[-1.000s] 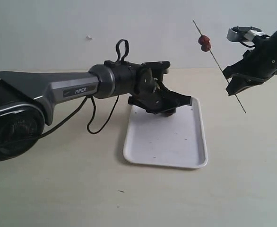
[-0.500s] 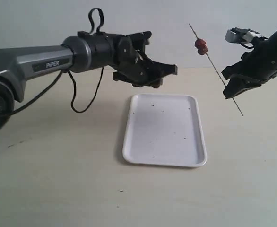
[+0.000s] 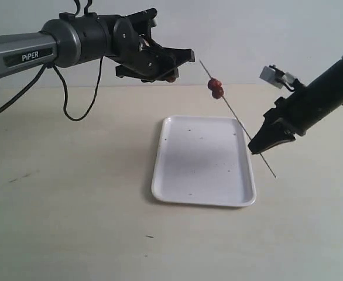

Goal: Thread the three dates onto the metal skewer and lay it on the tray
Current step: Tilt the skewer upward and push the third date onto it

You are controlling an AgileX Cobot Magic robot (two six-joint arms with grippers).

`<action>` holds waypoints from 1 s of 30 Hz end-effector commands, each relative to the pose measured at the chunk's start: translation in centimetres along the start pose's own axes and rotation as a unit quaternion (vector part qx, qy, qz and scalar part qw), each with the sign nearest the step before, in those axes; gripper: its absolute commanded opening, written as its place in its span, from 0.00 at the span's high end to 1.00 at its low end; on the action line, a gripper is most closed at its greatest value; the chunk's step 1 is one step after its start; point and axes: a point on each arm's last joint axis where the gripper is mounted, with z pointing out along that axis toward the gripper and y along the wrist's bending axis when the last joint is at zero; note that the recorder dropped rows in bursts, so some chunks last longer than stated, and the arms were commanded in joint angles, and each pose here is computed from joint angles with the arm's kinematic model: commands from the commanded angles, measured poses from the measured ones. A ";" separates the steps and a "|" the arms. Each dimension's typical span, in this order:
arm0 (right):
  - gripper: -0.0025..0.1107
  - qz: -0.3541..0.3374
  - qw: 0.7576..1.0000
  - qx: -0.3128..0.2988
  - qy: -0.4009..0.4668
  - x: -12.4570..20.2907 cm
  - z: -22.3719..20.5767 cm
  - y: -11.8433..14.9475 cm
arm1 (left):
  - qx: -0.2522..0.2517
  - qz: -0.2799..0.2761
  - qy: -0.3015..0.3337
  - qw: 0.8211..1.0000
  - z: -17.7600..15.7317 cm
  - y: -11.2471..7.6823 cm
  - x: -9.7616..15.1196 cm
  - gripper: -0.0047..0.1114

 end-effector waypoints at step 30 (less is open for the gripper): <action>0.98 -0.047 0.997 -0.037 0.055 1.0 4.1 2.1 | -0.002 0.066 0.026 0.997 1.6 0.1 1.7 0.67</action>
